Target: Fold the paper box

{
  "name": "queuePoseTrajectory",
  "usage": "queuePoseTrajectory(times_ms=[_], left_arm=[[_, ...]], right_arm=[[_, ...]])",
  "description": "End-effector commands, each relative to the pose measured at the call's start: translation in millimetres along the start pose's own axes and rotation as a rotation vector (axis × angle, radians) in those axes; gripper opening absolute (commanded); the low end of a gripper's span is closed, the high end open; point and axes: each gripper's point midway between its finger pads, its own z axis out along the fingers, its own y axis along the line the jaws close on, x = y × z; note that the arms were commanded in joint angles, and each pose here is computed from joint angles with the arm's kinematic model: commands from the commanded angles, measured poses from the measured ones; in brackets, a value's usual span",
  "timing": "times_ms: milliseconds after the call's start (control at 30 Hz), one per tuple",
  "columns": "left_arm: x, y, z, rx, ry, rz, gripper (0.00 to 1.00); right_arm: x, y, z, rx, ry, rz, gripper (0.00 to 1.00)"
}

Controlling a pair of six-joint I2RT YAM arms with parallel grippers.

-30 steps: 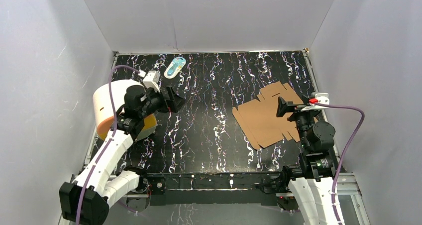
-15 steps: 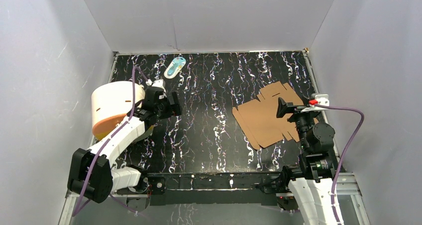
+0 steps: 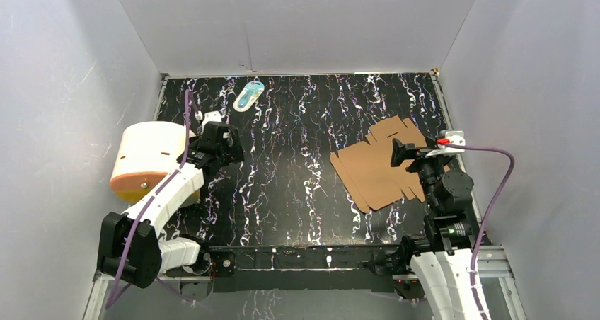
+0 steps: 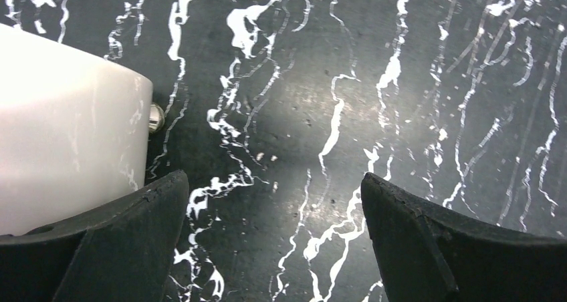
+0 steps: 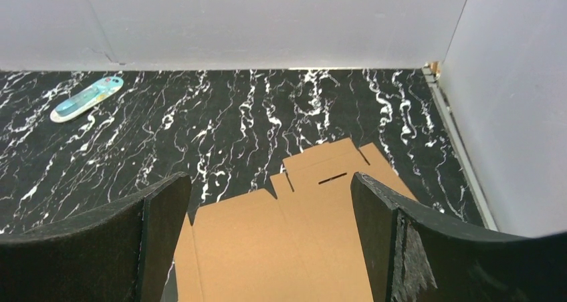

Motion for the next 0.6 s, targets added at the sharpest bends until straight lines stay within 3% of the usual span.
queuePoseTrajectory(times_ms=[0, 133, 300, 567], left_arm=[[-7, 36, -4, -0.127, -0.026, -0.007, 0.98], [-8, 45, -2, -0.140, -0.014, -0.036, 0.98], [-11, 48, -2, -0.102, -0.012, -0.090, 0.98], [-16, -15, -18, 0.269, -0.029, -0.053, 0.98]], right_arm=[[-11, 9, 9, -0.034, -0.009, 0.052, 0.99], [2, 7, 20, -0.009, 0.074, 0.100, 0.99], [42, 14, 43, -0.019, 0.294, 0.147, 0.99], [126, 1, 100, 0.084, 0.625, 0.157, 0.99]])
